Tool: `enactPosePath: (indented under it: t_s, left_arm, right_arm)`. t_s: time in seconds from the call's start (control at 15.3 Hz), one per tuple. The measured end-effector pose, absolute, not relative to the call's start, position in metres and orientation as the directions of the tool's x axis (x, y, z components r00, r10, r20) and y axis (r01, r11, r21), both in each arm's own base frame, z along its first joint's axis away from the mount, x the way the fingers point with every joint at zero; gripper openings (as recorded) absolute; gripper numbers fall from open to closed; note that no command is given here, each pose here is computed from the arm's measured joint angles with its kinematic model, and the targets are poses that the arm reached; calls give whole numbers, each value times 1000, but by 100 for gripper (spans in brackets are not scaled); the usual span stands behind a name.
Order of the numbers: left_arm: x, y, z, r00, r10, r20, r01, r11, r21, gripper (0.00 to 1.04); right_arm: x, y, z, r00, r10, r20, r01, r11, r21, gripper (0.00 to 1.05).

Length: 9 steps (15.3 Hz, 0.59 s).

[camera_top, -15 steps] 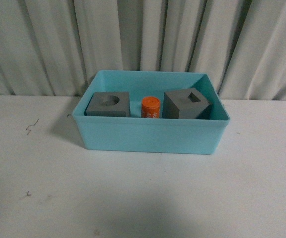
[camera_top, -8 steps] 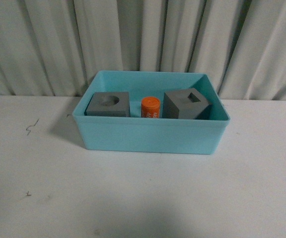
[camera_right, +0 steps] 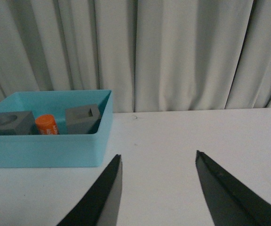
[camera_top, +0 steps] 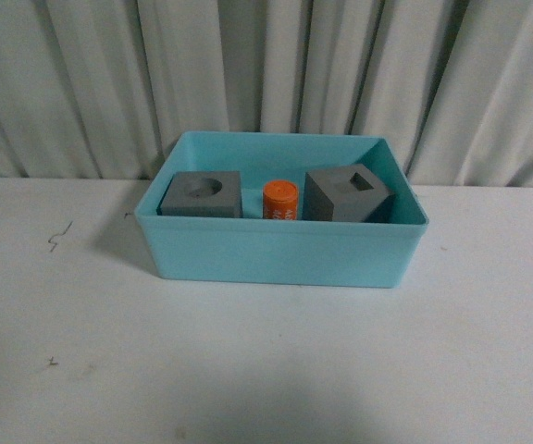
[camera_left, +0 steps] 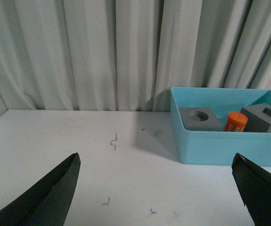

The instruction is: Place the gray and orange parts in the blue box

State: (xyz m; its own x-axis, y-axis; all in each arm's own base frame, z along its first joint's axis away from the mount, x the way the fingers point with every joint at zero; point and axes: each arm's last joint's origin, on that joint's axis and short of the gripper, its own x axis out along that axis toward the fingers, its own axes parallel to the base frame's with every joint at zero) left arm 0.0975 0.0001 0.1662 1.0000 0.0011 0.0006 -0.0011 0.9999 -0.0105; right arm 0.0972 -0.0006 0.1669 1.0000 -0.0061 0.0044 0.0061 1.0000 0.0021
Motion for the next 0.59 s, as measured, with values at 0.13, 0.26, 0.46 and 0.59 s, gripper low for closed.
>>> enactPosePath:
  t_s: [0.13, 0.26, 0.46, 0.59]
  left_arm:
    - [97, 0, 166, 1000, 1, 1, -1, 1000, -10, 98]
    - [97, 0, 166, 1000, 1, 1, -1, 1000, -10, 98]
    - [97, 0, 166, 1000, 1, 1, -1, 1000, -10, 98]
    - [97, 0, 166, 1000, 1, 1, -1, 1000, -10, 98]
  right_arm:
    - [97, -1, 167, 1000, -6, 4, 6, 1000, 2, 68]
    - [97, -1, 167, 1000, -6, 4, 6, 1000, 2, 92]
    - [97, -1, 167, 1000, -6, 4, 6, 1000, 2, 98]
    - [97, -1, 167, 1000, -6, 5, 6, 1000, 2, 98]
